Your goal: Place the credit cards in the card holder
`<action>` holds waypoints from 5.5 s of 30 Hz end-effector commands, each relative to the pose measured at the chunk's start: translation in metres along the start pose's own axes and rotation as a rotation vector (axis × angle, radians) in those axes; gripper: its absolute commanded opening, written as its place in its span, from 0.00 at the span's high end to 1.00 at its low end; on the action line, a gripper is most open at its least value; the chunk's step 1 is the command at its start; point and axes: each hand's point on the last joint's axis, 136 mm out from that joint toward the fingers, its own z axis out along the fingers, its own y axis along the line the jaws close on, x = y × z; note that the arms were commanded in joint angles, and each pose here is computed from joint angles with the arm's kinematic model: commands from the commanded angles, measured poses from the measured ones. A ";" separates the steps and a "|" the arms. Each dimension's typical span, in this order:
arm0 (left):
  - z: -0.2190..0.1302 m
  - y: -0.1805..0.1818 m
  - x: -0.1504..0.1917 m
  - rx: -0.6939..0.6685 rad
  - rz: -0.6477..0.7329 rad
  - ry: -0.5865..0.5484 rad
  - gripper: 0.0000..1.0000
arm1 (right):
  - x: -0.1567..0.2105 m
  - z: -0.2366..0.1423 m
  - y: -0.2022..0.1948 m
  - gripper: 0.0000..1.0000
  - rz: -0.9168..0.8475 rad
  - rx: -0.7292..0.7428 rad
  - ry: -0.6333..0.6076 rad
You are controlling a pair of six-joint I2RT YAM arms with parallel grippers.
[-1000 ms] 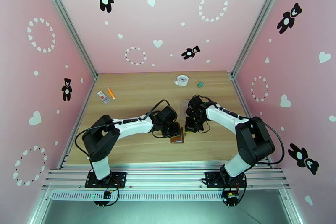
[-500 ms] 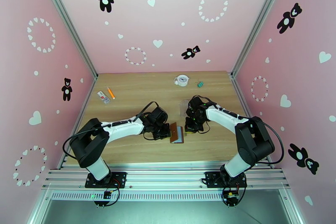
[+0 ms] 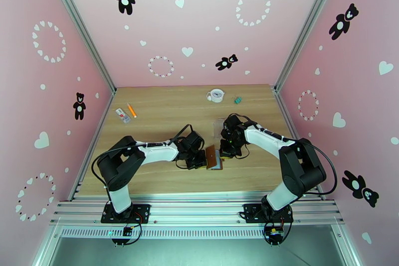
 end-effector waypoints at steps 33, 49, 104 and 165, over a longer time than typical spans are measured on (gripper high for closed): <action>0.021 -0.024 -0.006 -0.024 0.048 -0.022 0.96 | -0.004 -0.011 0.019 1.00 -0.012 -0.047 0.010; 0.023 -0.016 -0.003 -0.030 0.038 -0.018 0.97 | -0.014 0.019 0.019 1.00 0.017 -0.064 0.076; 0.020 -0.015 -0.003 -0.039 0.041 -0.020 0.97 | 0.006 0.067 -0.032 1.00 0.053 0.143 0.238; -0.030 -0.022 -0.014 0.064 0.029 -0.113 0.93 | -0.015 0.068 -0.032 1.00 -0.004 0.304 0.151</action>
